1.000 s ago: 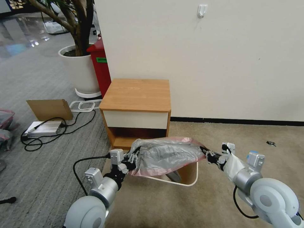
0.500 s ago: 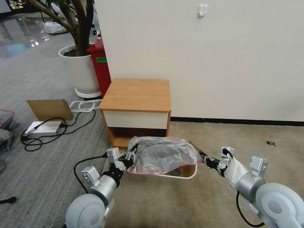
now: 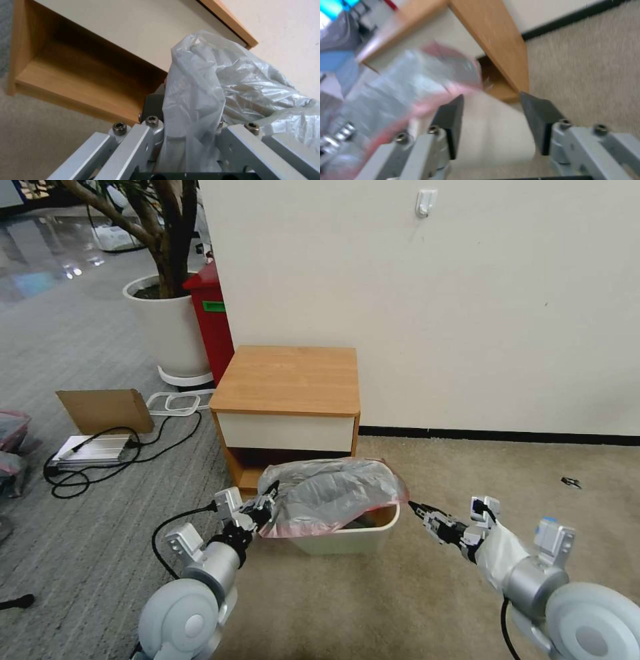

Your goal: Pick up the garbage bag from the table and place it over the trash can.

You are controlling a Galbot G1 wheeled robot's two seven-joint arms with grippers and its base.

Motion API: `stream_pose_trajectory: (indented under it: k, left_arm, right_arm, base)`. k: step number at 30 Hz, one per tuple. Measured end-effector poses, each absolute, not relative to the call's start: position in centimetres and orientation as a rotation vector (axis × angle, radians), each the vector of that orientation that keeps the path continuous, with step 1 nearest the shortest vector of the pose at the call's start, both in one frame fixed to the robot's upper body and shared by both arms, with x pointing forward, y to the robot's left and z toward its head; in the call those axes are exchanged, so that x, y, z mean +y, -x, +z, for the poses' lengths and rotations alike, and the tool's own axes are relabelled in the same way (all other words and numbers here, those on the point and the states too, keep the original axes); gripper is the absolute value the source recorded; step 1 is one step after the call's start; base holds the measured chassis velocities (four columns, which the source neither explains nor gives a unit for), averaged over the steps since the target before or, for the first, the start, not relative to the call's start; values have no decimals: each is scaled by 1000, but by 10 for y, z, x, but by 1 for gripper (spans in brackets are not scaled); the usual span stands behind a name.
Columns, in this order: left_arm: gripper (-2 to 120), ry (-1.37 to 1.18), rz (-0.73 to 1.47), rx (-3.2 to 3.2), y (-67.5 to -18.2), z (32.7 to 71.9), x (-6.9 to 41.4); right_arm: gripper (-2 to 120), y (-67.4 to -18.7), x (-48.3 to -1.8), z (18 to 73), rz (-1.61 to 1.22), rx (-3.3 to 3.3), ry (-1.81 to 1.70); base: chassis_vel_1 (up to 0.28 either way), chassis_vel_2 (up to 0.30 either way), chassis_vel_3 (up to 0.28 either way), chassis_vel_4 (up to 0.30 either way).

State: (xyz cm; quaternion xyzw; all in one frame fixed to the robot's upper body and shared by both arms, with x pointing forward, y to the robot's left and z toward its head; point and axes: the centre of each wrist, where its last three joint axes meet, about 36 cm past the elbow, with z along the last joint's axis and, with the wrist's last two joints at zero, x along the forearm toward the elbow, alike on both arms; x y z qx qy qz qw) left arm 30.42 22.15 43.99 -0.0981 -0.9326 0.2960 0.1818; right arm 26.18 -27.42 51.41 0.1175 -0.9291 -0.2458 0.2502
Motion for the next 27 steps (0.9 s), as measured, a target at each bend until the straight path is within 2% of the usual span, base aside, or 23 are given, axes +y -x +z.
stream_pose_trajectory:
  k: [1,4,6,8,12,19,27]
  left_arm:
    - [11,271,821,-2640,-304,440,223]
    - [11,264,793,-2657,-304,440,224]
    - [11,249,731,-2705,-304,440,225]
    - [11,243,707,-2727,-304,439,224]
    - [11,221,595,-2830,-302,439,221]
    - [11,211,532,-2913,-300,438,214]
    - [11,246,423,-3028,-297,446,205]
  right_arm:
    - [59,-253,-267,526,-693,-2571,-339]
    - [65,-249,-261,532,-733,-2592,-359]
    - [77,-250,-253,534,-832,-2606,-460]
    - [78,-251,-249,534,-865,-2602,-487]
    - [98,-248,-224,526,-1057,-2452,-574]
    - [100,-246,-197,524,-992,-2392,-699]
    - [100,-261,-183,516,-954,-2398,-678]
  base:
    - [0,0,0,0]
    - [0,0,0,0]
    - [0,0,0,0]
    - [0,0,0,0]
    - [0,0,0,0]
    - [0,0,0,0]
    - [0,0,0,0]
